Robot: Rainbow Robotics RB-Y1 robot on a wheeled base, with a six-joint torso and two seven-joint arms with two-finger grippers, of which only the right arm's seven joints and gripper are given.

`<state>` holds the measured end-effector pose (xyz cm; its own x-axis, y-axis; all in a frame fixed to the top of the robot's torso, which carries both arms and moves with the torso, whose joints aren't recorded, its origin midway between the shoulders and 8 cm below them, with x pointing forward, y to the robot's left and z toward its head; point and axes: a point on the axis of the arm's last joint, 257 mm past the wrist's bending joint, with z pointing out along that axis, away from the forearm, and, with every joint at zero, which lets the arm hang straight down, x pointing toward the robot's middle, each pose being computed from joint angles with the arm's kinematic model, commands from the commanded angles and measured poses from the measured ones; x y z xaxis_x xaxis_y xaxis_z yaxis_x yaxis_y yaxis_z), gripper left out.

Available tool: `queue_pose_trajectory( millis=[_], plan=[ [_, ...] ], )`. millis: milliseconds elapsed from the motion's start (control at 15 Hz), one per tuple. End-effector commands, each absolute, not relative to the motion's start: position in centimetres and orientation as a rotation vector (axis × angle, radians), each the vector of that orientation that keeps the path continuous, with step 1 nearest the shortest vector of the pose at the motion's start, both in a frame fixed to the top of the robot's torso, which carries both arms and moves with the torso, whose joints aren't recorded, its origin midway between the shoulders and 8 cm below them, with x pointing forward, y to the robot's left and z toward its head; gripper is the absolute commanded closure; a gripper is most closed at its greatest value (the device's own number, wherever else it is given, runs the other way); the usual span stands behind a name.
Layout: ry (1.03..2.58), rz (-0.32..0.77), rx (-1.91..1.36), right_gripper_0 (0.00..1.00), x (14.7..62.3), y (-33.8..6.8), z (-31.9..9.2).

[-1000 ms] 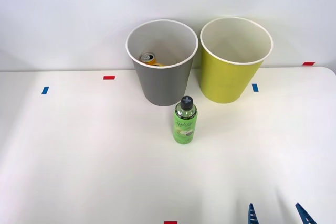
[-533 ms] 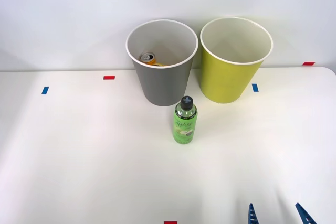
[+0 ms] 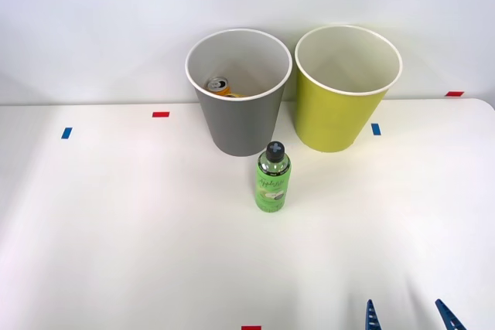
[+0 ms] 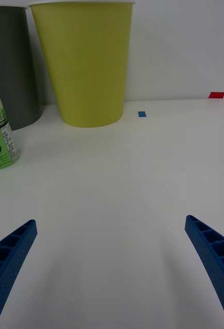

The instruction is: Put cans in the gray bin, plastic bottles in the light green bin

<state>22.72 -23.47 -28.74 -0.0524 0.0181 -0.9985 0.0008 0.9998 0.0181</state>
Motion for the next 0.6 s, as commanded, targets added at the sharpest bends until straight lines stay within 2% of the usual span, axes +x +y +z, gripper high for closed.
queue_pose_trajectory(
  millis=[67, 600],
  plan=[
    [1.623, 0.014, 0.015, 0.00, 22.72, -23.47, -28.74],
    [1.623, 0.014, 0.015, 0.00, 22.72, -23.47, -28.74]
  ],
)
